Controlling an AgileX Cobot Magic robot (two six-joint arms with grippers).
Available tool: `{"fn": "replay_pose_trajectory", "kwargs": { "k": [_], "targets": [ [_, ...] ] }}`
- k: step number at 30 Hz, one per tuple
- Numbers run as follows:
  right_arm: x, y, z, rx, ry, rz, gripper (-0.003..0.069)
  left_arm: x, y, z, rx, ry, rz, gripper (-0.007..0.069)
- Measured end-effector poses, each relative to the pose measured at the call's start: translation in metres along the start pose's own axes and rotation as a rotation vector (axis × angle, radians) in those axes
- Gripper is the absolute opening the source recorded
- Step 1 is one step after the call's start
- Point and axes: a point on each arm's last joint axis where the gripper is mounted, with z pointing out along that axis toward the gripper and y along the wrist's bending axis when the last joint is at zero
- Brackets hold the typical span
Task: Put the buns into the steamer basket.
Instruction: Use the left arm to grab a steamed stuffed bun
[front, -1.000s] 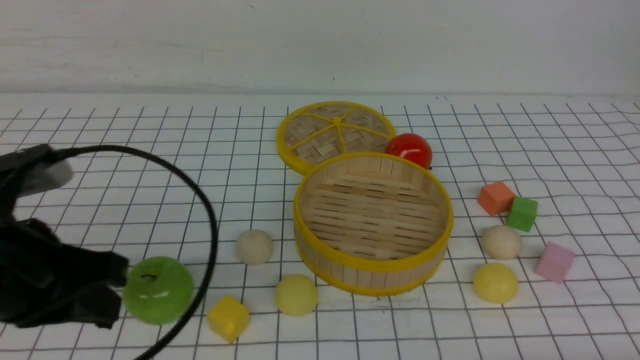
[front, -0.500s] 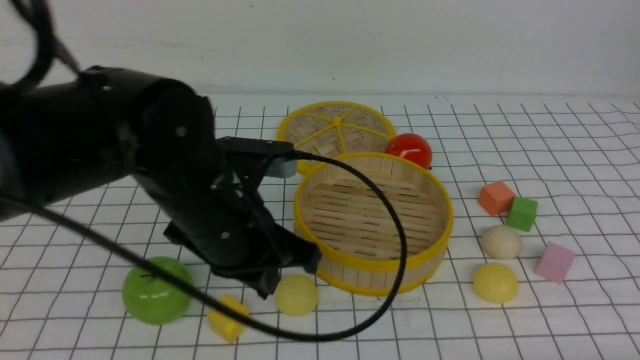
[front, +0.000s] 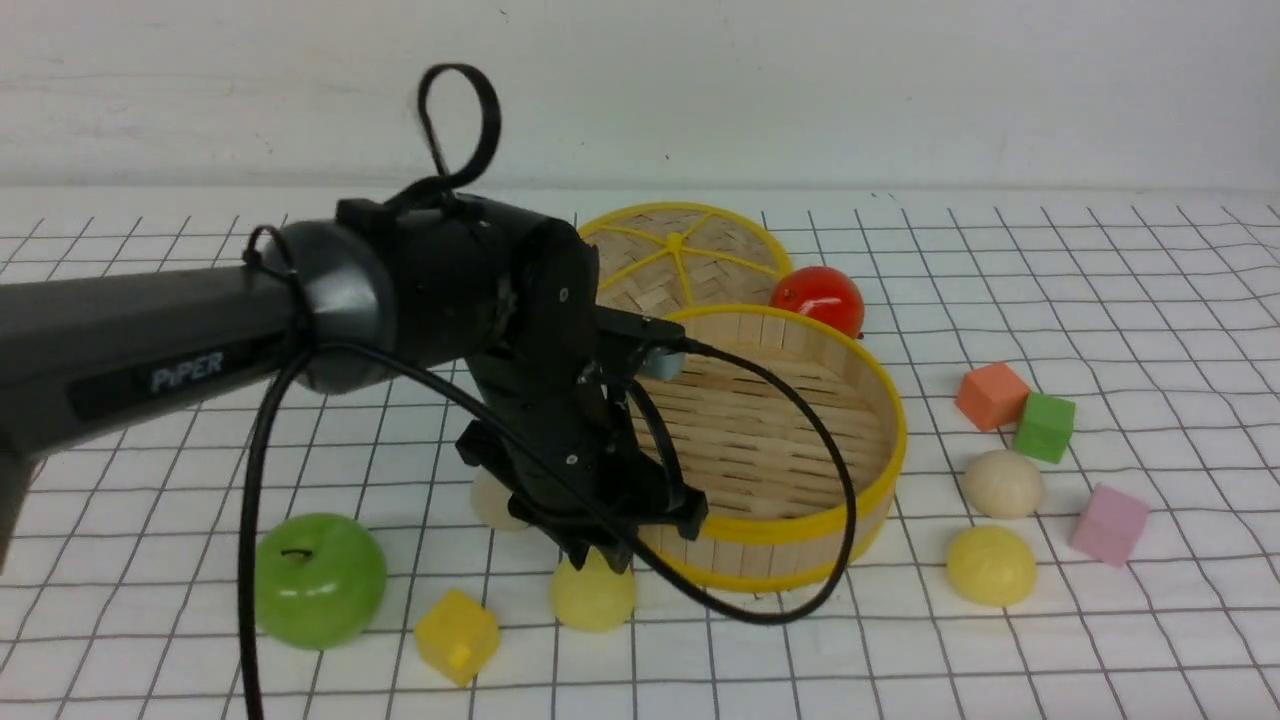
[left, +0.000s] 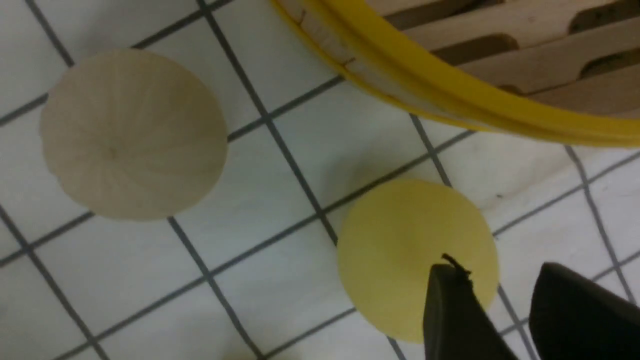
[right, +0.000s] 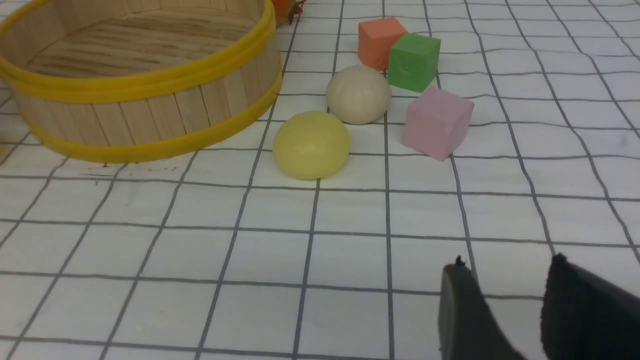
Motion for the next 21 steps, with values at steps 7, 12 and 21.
{"fn": "replay_pose_trajectory", "kwargs": {
  "k": [7,12,21],
  "targets": [
    [0.000,0.000,0.000,0.000,0.000,0.000,0.0239,-0.001,0.003,0.022,-0.028,0.030,0.017,0.0278],
    [0.000,0.000,0.000,0.000,0.000,0.000,0.0239,-0.002,0.004,0.027,-0.033,0.025,0.022,0.0250],
    [0.000,0.000,0.000,0.000,0.000,0.000,0.0239,-0.003,0.005,0.030,-0.042,0.027,0.030,0.0002]
  ]
}}
